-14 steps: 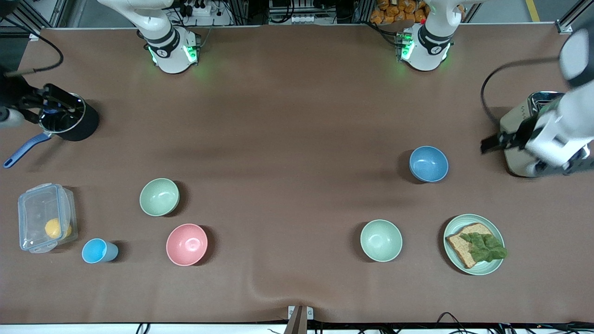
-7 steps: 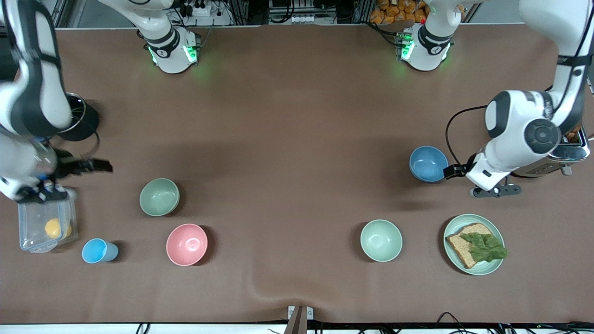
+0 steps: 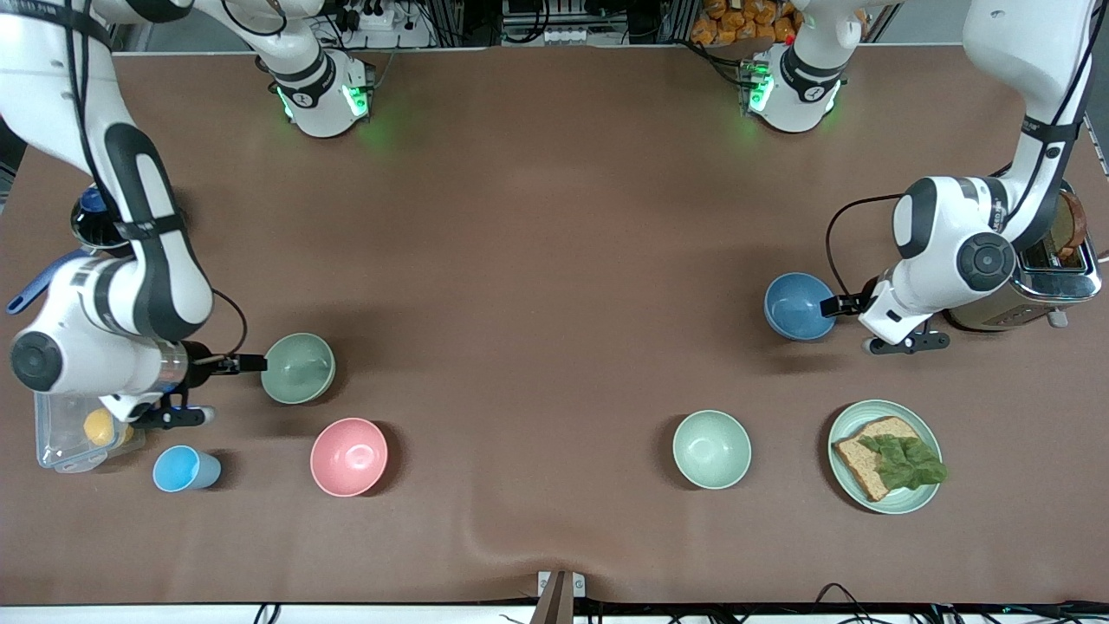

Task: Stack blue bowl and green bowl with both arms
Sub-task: 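Reach the right gripper to the green bowl while the left reaches the blue bowl, then grip the green bowl with the right gripper while the left gripper grips the blue bowl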

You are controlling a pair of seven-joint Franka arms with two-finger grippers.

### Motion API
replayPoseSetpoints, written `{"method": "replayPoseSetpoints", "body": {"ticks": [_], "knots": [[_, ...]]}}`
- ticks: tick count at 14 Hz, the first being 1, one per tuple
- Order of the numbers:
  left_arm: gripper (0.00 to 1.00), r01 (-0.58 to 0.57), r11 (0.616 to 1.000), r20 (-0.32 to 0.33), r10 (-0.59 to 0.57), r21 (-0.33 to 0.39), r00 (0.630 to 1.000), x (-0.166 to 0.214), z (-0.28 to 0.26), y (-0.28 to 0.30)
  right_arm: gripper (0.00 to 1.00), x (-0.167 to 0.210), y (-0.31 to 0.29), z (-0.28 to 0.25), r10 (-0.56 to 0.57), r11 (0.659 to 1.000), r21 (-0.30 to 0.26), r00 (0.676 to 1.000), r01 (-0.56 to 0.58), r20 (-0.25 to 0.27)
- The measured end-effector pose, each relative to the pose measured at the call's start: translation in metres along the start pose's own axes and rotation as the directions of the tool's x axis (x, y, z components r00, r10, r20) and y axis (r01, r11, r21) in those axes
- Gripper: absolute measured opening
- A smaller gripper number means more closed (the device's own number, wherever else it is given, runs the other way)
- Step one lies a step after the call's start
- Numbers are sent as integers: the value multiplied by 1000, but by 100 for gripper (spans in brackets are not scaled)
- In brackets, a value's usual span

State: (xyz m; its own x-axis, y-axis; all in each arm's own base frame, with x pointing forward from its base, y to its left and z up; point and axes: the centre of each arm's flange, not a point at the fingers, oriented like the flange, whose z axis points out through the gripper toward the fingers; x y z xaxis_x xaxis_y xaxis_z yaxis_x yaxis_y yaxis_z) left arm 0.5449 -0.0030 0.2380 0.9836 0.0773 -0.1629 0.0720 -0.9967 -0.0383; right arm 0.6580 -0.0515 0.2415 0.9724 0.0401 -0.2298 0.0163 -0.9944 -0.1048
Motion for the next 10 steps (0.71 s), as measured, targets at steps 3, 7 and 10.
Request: {"method": "replayPoseSetpoints", "body": {"ticks": [3,7,10], "knots": [[90,-4,1000,23,4,-1,1000,-1,12,1,91,4,2,26,10,1000,6,1000,-10,-24],[69,-7,1000,34,7,-3,999,-1,21,1,48,2,3,40,16,1000,8,999,-15,-37],[59,-9,1000,34,9,-3,999,-1,21,2,16,2,0,40,13,1000,12,999,-13,-37]]}}
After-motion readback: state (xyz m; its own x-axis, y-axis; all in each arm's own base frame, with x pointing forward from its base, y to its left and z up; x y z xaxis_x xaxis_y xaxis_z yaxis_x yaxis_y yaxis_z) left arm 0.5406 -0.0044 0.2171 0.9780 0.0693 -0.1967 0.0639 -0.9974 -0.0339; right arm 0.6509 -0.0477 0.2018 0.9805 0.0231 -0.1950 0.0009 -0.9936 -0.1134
